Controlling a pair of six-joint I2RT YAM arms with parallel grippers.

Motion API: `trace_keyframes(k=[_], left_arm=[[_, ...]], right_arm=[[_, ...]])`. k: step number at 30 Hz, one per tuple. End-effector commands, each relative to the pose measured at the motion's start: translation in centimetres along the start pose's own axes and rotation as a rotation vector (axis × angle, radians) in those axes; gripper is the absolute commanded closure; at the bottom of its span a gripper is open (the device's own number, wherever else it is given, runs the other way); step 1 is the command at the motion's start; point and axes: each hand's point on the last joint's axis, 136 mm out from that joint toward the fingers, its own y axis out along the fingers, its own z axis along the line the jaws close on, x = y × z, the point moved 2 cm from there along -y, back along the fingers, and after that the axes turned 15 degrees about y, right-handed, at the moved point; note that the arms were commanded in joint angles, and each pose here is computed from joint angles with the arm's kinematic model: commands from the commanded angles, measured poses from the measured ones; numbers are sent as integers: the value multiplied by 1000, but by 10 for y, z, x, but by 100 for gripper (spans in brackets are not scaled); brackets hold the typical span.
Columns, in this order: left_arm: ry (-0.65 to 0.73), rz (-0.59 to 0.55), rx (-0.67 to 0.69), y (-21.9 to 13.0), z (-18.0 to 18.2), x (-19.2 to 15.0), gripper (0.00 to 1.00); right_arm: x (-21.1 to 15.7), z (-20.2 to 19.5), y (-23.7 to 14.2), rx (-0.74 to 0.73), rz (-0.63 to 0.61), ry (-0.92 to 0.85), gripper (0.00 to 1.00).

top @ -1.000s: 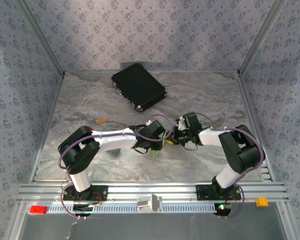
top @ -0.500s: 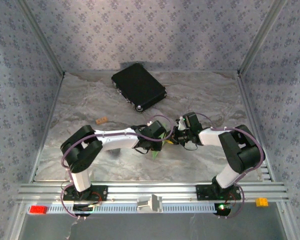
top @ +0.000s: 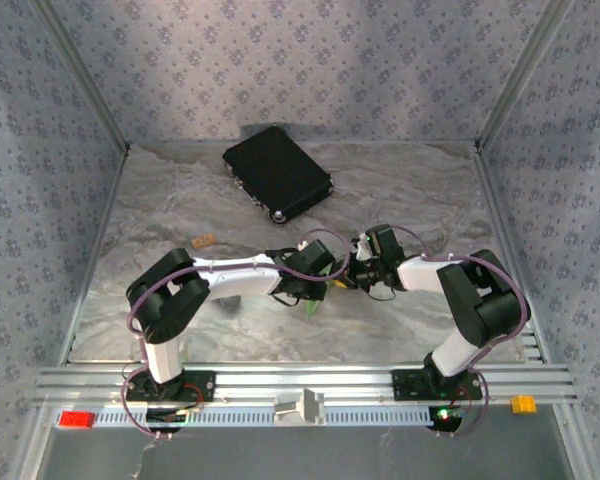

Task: Fold a paper plane with a square sheet of paper (pick it up from the middle)
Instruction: Turn over a paper plane at the center of the table.

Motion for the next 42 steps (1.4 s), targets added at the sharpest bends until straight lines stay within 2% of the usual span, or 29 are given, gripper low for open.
trace_keyframes(k=[1,11,20,29,34,42], left_arm=[[9,24,28,3,3,-1,84],[9,40,52,5,6,-2,84],[18,6,57,-5,5,3,78],[21,38,49,4,3,-3,87],[21,37,47,3,1,0,93],[-42,21,186,-17,19,4,99]], right_arm=[[-2,-5,-1,-10,6,-1,91],[-1,-4,-2,-8,4,-2,90],[-1,-4,-4,-6,2,-1,90],[-1,-4,-4,-5,2,0,90],[-1,-3,-6,-3,1,-2,86],[9,-6,-36,-71,-88,-35,76]])
